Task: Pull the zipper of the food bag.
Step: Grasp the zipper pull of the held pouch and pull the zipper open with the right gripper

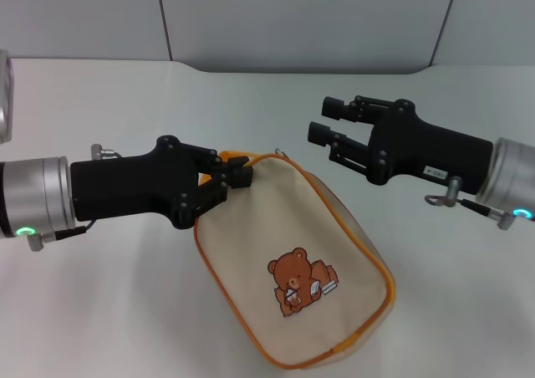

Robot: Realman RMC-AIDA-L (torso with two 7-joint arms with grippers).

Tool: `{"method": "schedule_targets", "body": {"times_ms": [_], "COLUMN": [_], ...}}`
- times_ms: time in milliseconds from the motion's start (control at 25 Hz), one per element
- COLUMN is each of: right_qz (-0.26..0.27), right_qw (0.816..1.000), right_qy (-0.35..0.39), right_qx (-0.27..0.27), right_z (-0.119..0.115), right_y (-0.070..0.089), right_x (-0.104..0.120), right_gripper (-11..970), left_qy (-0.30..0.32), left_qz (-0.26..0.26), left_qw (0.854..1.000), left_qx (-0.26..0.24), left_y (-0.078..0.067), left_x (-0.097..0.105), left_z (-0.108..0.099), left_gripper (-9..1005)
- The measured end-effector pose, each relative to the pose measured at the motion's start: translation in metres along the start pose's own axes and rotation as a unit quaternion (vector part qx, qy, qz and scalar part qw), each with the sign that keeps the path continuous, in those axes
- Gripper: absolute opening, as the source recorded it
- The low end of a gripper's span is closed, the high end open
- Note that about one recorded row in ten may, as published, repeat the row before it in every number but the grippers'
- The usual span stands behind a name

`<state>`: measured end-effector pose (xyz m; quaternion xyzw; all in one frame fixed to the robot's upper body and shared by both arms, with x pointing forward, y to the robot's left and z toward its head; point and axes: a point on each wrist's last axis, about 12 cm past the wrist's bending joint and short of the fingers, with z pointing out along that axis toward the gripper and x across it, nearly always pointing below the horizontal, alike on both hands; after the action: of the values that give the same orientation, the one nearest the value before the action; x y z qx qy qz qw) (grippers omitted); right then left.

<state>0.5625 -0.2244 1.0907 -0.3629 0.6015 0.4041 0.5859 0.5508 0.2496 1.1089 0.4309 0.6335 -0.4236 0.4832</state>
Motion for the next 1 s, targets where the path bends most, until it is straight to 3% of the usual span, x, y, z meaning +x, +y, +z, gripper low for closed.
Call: {"method": "schedule_targets", "body": {"times_ms": [120,320,520,760,880,1000], "right_qz": [-0.009,-0.052,-0.093,-0.108,-0.105,-0.083], "right_qw": [1.0,0.995,0.991,0.985,0.988,0.996], "right_qy": [-0.005,0.054,0.081,0.099,0.076,-0.028], "right_qx": [-0.017,-0.064,-0.06,-0.092,-0.081,-0.009], "right_z": [-0.002,0.0,-0.007,0.007,0.014,0.006], "right_y": [0.003,0.005,0.0,0.004,0.002,0.0], "right_x": [-0.003,-0.003,-0.005,-0.005,-0.009,-0.015], "right_gripper": [446,445,445,446,447,445], "left_qy": [0.0,0.001,0.001,0.002,0.002,0.002], "left_qz": [-0.001,-0.003,-0.002,-0.002,-0.002,-0.004], "left_qw": [1.0,1.0,1.0,1.0,1.0,1.0], "left_qx": [-0.001,-0.002,0.0,0.004,0.006,0.007], "left_y": [0.0,0.0,0.0,-0.002,-0.002,-0.003], "left_x": [0.0,0.001,0.001,0.002,0.002,0.003], "left_z": [0.0,-0.001,-0.002,0.0,0.001,0.001], "left_gripper": [64,64,64,64,64,64]}}
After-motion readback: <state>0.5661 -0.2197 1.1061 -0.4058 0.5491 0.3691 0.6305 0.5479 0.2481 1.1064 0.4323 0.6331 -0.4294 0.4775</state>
